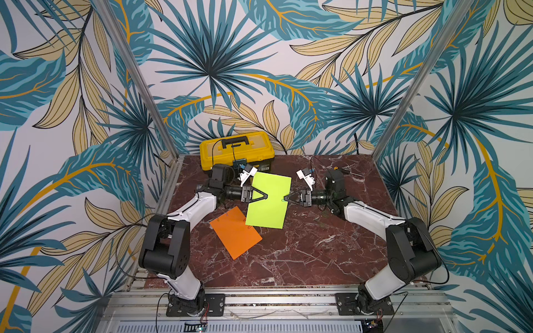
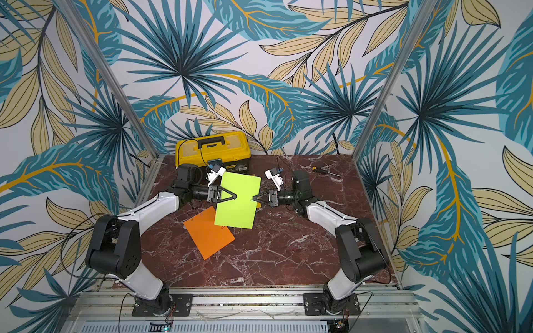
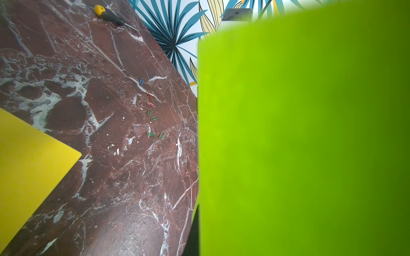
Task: Unclip the paperclips from the documents
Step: Remove the paper clip from the document.
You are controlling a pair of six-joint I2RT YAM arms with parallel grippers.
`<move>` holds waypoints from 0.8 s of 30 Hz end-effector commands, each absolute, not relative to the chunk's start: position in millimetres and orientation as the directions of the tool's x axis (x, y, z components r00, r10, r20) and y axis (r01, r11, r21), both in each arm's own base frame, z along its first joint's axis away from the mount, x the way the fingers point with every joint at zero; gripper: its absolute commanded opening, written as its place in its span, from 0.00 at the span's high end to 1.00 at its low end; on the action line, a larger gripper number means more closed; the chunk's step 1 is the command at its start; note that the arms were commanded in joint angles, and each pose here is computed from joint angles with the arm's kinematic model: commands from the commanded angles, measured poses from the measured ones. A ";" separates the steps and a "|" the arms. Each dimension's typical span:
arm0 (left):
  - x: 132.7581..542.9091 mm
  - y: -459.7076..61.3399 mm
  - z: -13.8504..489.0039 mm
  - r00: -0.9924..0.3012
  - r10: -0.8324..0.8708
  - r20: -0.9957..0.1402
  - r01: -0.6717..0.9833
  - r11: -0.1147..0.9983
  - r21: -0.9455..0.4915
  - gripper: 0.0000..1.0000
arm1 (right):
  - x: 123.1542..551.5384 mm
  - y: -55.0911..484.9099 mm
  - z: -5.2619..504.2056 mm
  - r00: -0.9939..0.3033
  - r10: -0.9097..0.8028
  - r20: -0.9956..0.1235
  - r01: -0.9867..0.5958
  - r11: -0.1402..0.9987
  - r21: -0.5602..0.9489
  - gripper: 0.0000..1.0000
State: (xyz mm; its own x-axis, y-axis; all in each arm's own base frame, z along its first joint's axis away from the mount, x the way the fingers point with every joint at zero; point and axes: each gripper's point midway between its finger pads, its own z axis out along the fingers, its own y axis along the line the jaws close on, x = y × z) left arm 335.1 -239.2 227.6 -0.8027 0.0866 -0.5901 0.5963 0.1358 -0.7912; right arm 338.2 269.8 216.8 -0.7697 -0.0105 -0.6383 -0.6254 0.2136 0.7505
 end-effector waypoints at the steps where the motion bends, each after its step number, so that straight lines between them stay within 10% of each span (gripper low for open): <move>1: 338.6 -237.4 232.8 -0.781 0.081 -0.619 0.624 0.136 -0.770 1.00 | 329.1 268.6 217.6 -0.769 -0.029 -0.638 -0.631 0.191 0.752 0.80; 24: 337.9 -235.5 228.6 -0.785 0.077 -0.615 0.619 0.149 -0.771 1.00 | 331.7 262.9 209.7 -0.780 -0.022 -0.626 -0.614 0.222 0.757 1.00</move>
